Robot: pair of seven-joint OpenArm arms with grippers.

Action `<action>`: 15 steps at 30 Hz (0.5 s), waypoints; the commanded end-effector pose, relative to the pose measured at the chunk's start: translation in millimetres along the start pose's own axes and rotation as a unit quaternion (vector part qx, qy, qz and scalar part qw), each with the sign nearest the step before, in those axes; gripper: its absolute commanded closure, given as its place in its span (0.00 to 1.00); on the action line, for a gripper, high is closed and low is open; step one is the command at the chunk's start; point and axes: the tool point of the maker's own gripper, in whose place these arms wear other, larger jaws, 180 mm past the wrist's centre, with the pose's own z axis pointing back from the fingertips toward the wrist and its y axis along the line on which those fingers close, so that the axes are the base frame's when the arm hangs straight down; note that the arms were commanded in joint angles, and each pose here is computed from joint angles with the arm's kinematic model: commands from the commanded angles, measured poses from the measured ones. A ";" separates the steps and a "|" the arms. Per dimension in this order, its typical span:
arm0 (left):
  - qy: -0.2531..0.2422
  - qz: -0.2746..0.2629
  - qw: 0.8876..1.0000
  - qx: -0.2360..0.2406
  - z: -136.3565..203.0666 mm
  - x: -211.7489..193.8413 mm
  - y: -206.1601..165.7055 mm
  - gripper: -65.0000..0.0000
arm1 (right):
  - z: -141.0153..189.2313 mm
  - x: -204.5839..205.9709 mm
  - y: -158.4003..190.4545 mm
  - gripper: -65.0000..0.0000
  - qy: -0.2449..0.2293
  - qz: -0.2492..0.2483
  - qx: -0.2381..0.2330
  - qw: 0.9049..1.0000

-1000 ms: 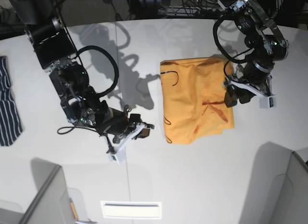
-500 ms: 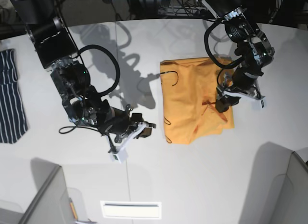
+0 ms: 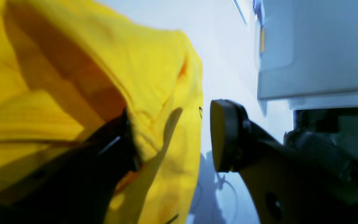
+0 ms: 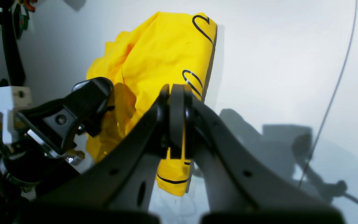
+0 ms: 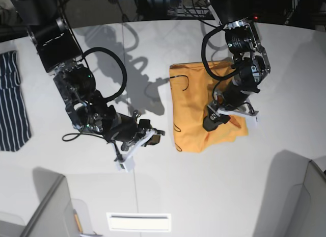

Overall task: Fold the T-shirt properly
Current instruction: 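Grasp the folded shirt edge with the left gripper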

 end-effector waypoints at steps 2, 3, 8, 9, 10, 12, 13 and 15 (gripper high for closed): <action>-0.024 0.006 0.999 -0.022 0.6 15.3 -14.9 0.58 | 5.2 16.1 9.1 1.00 -0.022 0.012 0.012 1.000; -0.026 0.004 0.999 -0.022 1.3 17.5 -16.2 0.65 | 5.2 16.1 9.1 1.00 -0.022 0.012 0.012 1.000; -0.040 0.012 0.999 -0.010 10.7 25.9 -19.0 1.00 | 5.8 16.7 7.0 1.00 -0.023 0.013 0.010 1.000; -0.042 0.013 0.999 -0.008 11.6 27.2 -19.2 1.00 | 5.8 16.7 7.0 1.00 -0.023 0.013 0.010 1.000; -0.042 0.008 0.999 -0.006 12.5 29.4 -18.9 1.00 | 5.6 16.7 7.6 1.00 -0.023 0.013 0.010 1.000; -0.044 -0.004 0.999 -0.003 14.2 37.3 -17.9 1.00 | 5.6 16.7 7.6 1.00 -0.023 0.013 0.010 1.000; -0.045 -0.009 0.999 -0.001 15.0 39.8 -16.3 1.00 | 5.6 16.7 7.6 1.00 -0.023 0.013 0.010 1.000; -0.048 -0.019 0.999 0.007 18.0 47.8 -11.7 1.00 | 5.6 16.7 7.6 1.00 -0.023 0.013 0.010 1.000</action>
